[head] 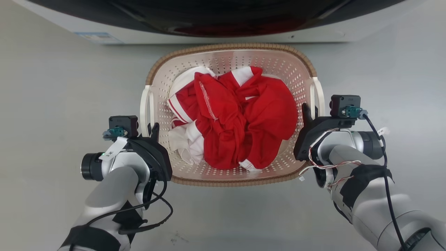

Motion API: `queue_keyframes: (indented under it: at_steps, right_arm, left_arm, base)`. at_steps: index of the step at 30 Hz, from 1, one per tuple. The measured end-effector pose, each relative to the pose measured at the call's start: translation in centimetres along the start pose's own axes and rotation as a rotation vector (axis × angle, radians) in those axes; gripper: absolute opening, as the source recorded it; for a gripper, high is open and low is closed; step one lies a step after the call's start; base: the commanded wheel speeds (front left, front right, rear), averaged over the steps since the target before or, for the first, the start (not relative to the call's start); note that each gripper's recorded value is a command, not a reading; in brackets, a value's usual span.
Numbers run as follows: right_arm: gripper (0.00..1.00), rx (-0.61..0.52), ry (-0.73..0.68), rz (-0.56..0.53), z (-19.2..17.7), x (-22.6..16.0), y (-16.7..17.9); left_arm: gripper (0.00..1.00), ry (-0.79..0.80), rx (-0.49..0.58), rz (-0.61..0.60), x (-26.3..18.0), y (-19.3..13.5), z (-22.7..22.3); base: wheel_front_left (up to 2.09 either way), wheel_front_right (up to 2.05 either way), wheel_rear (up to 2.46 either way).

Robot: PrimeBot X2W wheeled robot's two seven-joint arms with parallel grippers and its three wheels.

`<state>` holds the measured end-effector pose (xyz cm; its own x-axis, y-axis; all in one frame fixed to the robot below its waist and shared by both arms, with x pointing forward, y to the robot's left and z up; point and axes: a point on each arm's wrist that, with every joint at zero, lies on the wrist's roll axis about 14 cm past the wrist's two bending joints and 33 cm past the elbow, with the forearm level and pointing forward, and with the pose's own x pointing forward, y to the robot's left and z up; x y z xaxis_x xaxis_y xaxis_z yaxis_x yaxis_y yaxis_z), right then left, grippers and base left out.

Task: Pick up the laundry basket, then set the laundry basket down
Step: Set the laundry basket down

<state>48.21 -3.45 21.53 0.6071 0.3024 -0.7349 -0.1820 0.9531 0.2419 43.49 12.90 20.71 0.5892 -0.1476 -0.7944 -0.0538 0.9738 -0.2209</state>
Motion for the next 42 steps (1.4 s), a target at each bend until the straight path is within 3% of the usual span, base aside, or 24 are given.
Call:
queue_keyframes:
  at_steps: [9, 31, 32, 34, 35, 36, 37, 38, 42]
  right_arm:
    - [0.00, 0.016, 0.062, -0.003, -3.2, 2.3, -0.8]
    - [0.00, 0.007, 0.055, -0.002, -3.7, 5.3, -1.5]
    - [0.12, 0.008, 0.053, -0.001, -3.7, 5.4, -1.5]
    - [0.56, 0.000, 0.053, 0.000, -3.7, 5.4, -1.5]
    - [1.00, -0.001, 0.052, -0.001, -3.7, 5.3, -1.5]
    - [1.00, 0.000, 0.052, 0.000, -3.7, 5.3, -1.5]
    - [1.00, 0.001, 0.050, 0.003, -3.6, 5.3, -1.3]
    - [1.00, 0.002, 0.047, 0.006, -3.4, 5.3, -1.1]
    - [1.00, -0.007, 0.039, -0.001, -3.0, 5.0, -1.3]
  left_arm:
    - [0.00, 0.054, -0.012, 0.016, 2.0, 0.9, -2.7]
    - [0.00, 0.031, -0.005, 0.025, 4.9, 1.6, -2.5]
    - [0.00, 0.027, -0.005, 0.026, 4.9, 1.6, -2.4]
    - [0.00, 0.024, -0.005, 0.028, 4.9, 1.7, -2.3]
    - [0.27, 0.023, -0.006, 0.031, 4.9, 1.7, -2.2]
    - [0.47, 0.023, -0.005, 0.033, 4.8, 1.7, -2.2]
    - [0.89, 0.021, -0.004, 0.033, 4.8, 1.7, -2.2]
    - [1.00, 0.020, -0.004, 0.033, 4.7, 1.7, -2.1]
    - [1.00, 0.008, -0.006, 0.029, 4.5, 1.3, -1.6]
  base:
    - [0.00, 0.00, 0.00]
    - [0.00, 0.00, 0.00]
    - [0.00, 0.00, 0.00]
    - [0.00, 0.00, 0.00]
    - [0.00, 0.00, 0.00]
    - [0.00, 0.00, 0.00]
    - [0.00, 0.00, 0.00]
    - [0.00, 0.00, 0.00]
    - [0.00, 0.00, 0.00]
